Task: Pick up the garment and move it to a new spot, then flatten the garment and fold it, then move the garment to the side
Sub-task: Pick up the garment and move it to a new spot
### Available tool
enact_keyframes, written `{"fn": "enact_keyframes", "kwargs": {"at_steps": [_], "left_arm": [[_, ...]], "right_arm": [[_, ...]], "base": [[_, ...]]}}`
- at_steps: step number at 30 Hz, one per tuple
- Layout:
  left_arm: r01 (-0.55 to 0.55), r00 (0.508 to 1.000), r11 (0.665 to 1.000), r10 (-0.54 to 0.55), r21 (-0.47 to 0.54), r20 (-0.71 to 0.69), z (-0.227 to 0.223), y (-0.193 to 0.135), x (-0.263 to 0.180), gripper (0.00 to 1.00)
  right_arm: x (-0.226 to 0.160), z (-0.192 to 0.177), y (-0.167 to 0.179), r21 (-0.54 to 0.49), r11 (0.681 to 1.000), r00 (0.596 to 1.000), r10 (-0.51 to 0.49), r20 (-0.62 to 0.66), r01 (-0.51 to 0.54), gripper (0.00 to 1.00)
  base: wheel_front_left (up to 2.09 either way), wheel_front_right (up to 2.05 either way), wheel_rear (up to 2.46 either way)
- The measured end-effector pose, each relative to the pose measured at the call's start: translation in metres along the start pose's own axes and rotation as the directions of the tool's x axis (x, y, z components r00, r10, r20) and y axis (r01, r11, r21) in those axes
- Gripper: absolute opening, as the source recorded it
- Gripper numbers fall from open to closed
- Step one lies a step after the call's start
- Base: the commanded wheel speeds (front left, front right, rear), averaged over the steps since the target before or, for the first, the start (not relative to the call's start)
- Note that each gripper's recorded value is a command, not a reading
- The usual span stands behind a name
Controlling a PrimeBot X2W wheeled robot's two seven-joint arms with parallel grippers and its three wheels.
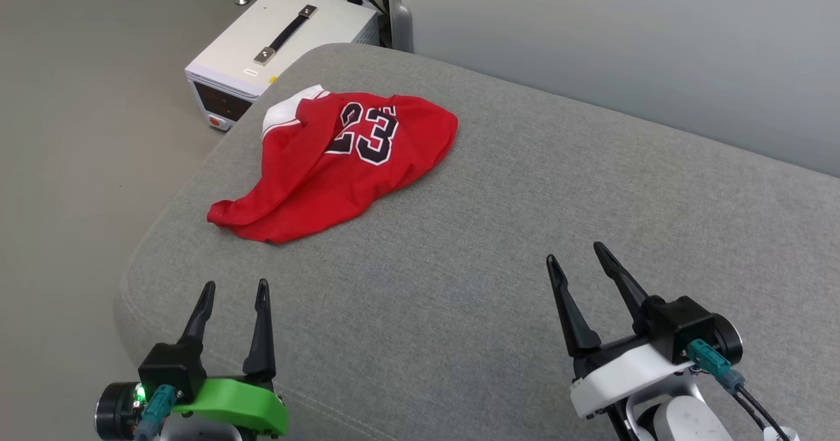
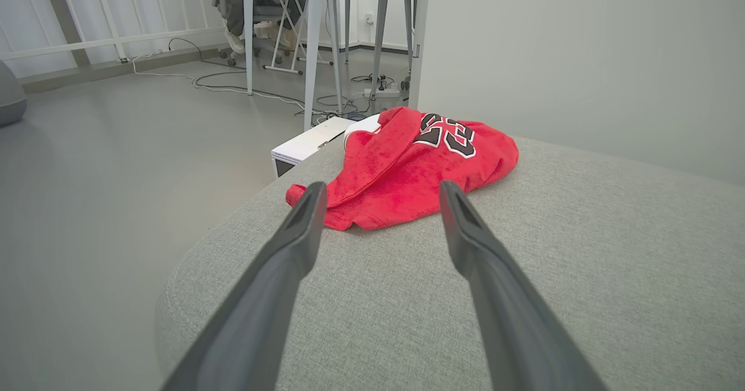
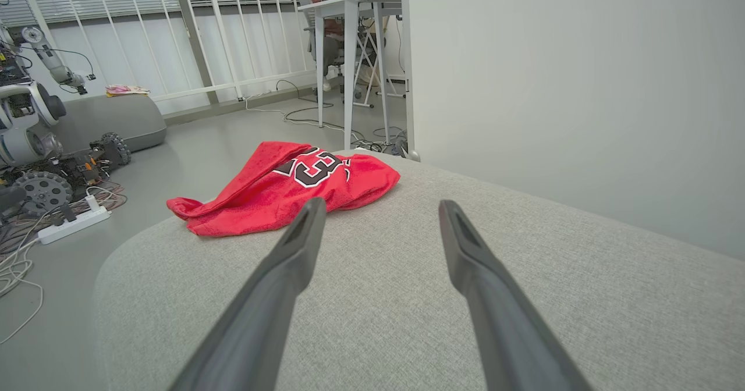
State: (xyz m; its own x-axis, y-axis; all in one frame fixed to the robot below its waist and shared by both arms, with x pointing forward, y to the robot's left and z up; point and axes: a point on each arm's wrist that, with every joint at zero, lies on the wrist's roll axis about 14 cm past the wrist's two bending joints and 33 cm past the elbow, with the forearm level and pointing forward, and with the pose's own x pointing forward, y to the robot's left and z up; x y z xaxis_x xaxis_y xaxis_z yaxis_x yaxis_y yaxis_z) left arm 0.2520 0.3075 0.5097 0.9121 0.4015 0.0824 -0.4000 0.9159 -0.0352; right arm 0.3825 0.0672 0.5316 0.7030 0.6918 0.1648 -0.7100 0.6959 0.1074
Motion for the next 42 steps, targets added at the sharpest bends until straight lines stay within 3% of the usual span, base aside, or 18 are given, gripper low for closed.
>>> {"fn": "enact_keyframes", "kwargs": {"at_steps": [10,15,21,32,35,38,42], "left_arm": [[0.037,0.997,0.999,-0.036,0.015,-0.062,-0.015,0.002,0.048,1.00],[0.115,0.980,0.991,-0.101,0.075,-0.170,-0.023,0.001,0.097,1.00],[0.197,0.939,0.978,-0.169,0.067,-0.301,-0.013,-0.007,0.164,1.00],[0.251,0.710,0.968,-0.204,-0.029,-0.674,-0.066,-0.023,0.215,1.00],[0.232,0.601,0.967,-0.227,-0.104,-0.767,-0.101,-0.037,0.217,1.00],[0.219,0.541,0.968,-0.224,-0.121,-0.811,-0.127,-0.043,0.218,1.00],[0.202,0.505,0.972,-0.210,-0.121,-0.838,-0.147,-0.043,0.214,1.00]], "right_arm": [[0.009,-0.008,-0.026,-0.031,0.999,0.999,-0.038,0.002,0.038,1.00],[0.015,-0.017,-0.039,-0.053,0.997,0.999,-0.053,-0.007,0.053,1.00],[0.024,-0.022,-0.060,-0.073,0.994,0.997,-0.080,0.013,0.081,1.00],[0.026,-0.049,-0.099,-0.063,0.987,0.989,-0.148,-0.009,0.147,1.00],[0.020,-0.062,-0.113,-0.065,0.982,0.984,-0.178,-0.033,0.176,1.00],[0.014,-0.074,-0.125,-0.064,0.977,0.976,-0.209,-0.057,0.205,1.00],[0.010,-0.080,-0.130,-0.064,0.974,0.972,-0.222,-0.071,0.217,1.00]], "base": [[0.00,0.00,0.00],[0.00,0.00,0.00],[0.00,0.00,0.00],[0.00,0.00,0.00],[0.00,0.00,0.00],[0.00,0.00,0.00],[0.00,0.00,0.00]]}}
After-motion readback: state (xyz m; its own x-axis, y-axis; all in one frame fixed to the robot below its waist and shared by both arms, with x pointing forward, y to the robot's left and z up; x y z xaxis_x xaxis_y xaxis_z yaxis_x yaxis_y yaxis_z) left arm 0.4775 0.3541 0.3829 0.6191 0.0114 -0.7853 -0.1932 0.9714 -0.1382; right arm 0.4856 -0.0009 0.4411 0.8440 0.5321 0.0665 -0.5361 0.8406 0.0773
